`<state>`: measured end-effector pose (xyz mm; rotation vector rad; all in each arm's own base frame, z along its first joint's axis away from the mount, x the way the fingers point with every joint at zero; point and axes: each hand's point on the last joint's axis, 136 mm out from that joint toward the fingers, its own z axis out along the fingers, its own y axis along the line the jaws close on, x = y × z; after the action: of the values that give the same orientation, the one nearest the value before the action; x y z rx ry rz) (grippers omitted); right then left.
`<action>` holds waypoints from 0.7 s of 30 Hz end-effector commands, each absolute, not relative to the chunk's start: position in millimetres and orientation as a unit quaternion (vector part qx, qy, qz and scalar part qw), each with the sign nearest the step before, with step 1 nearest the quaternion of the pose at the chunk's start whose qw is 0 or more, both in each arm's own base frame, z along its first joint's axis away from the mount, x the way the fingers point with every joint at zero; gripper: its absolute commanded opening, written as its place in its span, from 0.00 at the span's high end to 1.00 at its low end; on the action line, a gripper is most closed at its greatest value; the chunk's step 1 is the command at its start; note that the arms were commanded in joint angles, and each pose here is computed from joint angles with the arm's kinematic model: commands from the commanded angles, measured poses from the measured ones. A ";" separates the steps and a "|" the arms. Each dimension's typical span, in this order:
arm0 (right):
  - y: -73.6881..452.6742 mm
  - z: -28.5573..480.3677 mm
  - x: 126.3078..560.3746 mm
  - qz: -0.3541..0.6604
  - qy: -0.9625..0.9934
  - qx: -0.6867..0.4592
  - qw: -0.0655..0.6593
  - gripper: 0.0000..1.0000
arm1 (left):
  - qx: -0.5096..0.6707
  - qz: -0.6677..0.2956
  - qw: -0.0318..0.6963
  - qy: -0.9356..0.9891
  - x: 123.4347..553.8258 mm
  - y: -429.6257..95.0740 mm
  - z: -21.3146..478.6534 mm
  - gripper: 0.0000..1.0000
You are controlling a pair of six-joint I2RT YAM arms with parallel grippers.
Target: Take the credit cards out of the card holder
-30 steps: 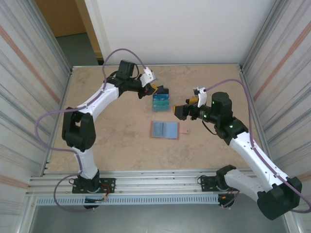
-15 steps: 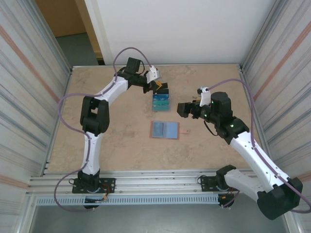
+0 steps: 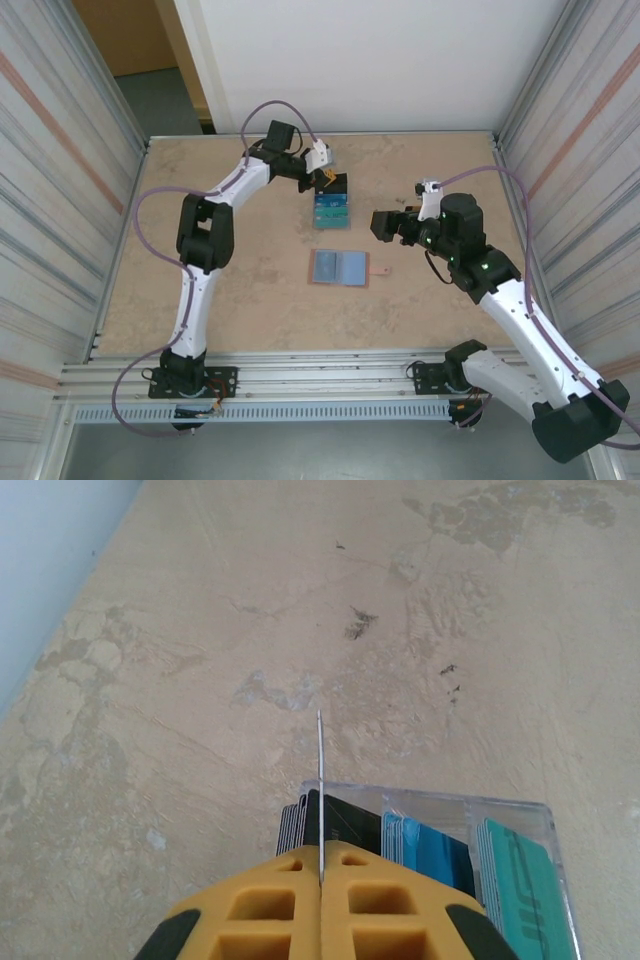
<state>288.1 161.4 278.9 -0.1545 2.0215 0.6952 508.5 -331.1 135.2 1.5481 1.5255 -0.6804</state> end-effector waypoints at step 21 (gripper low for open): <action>160.7 274.6 291.2 0.278 0.836 -0.050 0.470 0.01 | 0.627 -0.268 0.385 0.622 511.1 -317.9 104.0 1.00</action>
<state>289.9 161.7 268.5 -0.1494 2.0603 0.6814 510.8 -324.5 117.4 1.5764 1.5586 -0.6840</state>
